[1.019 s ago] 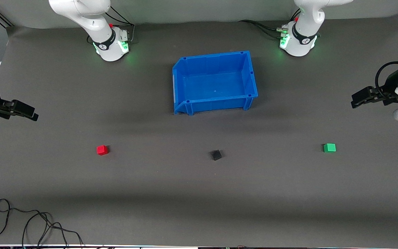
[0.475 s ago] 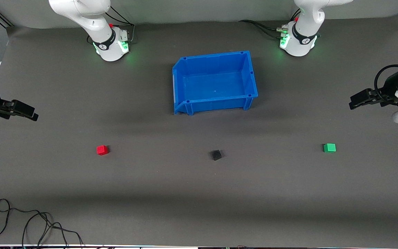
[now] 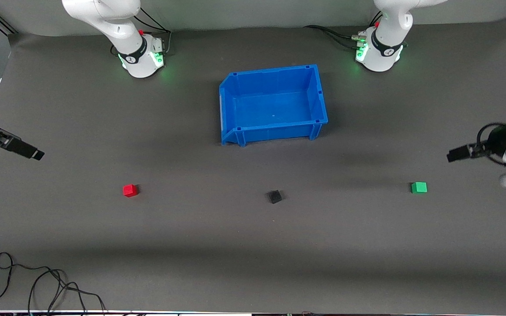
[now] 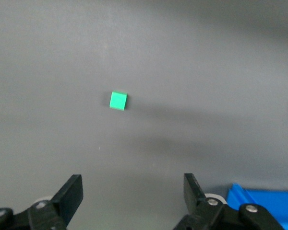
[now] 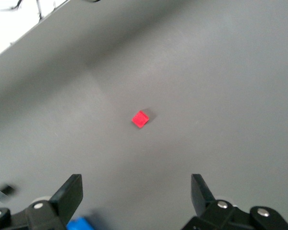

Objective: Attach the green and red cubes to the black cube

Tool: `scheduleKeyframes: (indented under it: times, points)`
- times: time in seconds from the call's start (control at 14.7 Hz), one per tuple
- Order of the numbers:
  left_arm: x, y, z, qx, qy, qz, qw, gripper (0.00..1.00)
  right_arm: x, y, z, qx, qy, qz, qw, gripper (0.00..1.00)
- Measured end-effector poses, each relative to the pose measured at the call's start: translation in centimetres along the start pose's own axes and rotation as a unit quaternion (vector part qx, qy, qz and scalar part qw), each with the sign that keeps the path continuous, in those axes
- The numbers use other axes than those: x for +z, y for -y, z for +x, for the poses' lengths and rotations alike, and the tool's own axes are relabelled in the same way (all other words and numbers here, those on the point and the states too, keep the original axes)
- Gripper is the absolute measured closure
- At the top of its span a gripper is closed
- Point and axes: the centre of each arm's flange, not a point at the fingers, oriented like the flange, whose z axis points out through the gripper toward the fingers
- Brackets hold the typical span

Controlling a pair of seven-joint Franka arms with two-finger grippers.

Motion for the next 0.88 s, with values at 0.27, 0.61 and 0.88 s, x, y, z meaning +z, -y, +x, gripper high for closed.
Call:
scheduleKeyframes:
  times: [0.27,0.61,0.88]
  points:
    - [8.4,0.1,1.6,0.009,0.002,0.013,1.000,0.00,0.2,0.4,0.1,0.207,0.027,0.029,0.978,0.00]
    - [18.1,0.5,4.4,0.027,0.014,0.033,0.999,0.02,4.2,0.9,1.2,0.311,0.075,0.016,0.947,0.00]
    - [26.4,1.4,5.8,0.040,0.022,0.049,0.998,0.11,10.8,0.1,3.2,0.343,0.130,-0.010,0.930,0.00]
